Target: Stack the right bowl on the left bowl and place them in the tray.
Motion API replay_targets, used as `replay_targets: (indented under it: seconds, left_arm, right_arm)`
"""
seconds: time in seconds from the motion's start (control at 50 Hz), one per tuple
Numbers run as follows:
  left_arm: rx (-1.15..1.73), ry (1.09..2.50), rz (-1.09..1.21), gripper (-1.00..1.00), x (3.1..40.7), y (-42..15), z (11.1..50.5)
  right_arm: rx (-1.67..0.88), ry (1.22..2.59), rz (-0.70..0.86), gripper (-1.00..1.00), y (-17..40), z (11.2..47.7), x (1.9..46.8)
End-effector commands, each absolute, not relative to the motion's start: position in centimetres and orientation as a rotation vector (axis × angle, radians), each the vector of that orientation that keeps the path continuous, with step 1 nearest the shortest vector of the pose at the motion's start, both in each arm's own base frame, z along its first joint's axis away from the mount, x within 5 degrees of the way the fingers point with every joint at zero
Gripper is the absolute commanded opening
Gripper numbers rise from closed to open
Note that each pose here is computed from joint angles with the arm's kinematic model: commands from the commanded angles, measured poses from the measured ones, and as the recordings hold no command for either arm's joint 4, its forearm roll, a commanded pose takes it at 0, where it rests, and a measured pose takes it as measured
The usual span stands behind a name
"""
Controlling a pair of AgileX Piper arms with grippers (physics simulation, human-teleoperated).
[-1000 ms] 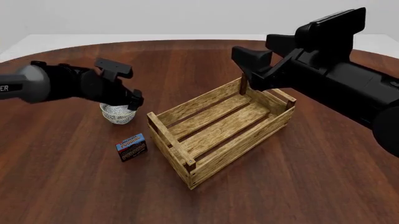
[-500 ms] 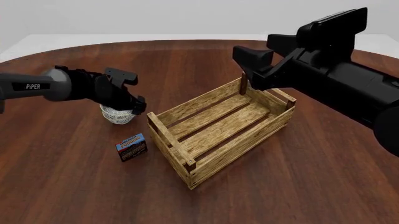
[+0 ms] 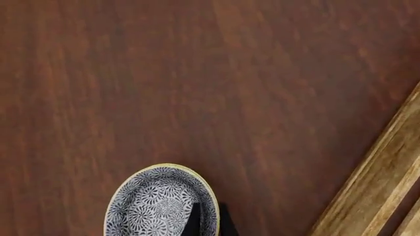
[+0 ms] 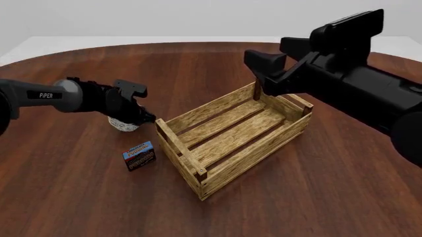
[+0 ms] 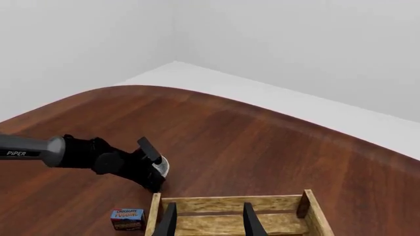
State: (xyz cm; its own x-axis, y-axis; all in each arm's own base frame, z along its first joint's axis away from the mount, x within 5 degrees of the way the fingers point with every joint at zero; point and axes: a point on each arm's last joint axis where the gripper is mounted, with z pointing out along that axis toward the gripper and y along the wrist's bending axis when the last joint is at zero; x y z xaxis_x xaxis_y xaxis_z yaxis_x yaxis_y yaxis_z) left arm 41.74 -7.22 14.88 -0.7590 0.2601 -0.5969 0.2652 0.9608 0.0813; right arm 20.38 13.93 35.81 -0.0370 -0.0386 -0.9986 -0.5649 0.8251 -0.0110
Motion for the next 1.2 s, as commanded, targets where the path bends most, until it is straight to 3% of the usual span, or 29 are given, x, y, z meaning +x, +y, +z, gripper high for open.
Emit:
replay_targets:
  seconds: [0.02, 0.74, 1.2]
  left_arm:
    - [0.291, 2.479, -0.033, -1.0, 41.5, -6.5, 15.3]
    - [0.308, 2.34, -0.022, -1.0, 39.8, -6.1, 24.7]
    - [0.497, 2.203, -0.084, -1.0, 36.1, -11.2, 30.6]
  right_arm:
    - [-0.499, 1.57, 0.451, 1.0, 14.1, 35.6, 20.6]
    - [-0.494, 1.555, 0.456, 1.0, 13.6, 36.1, 19.7]
    - [-0.425, 1.522, 0.417, 1.0, 10.5, 37.7, 17.6]
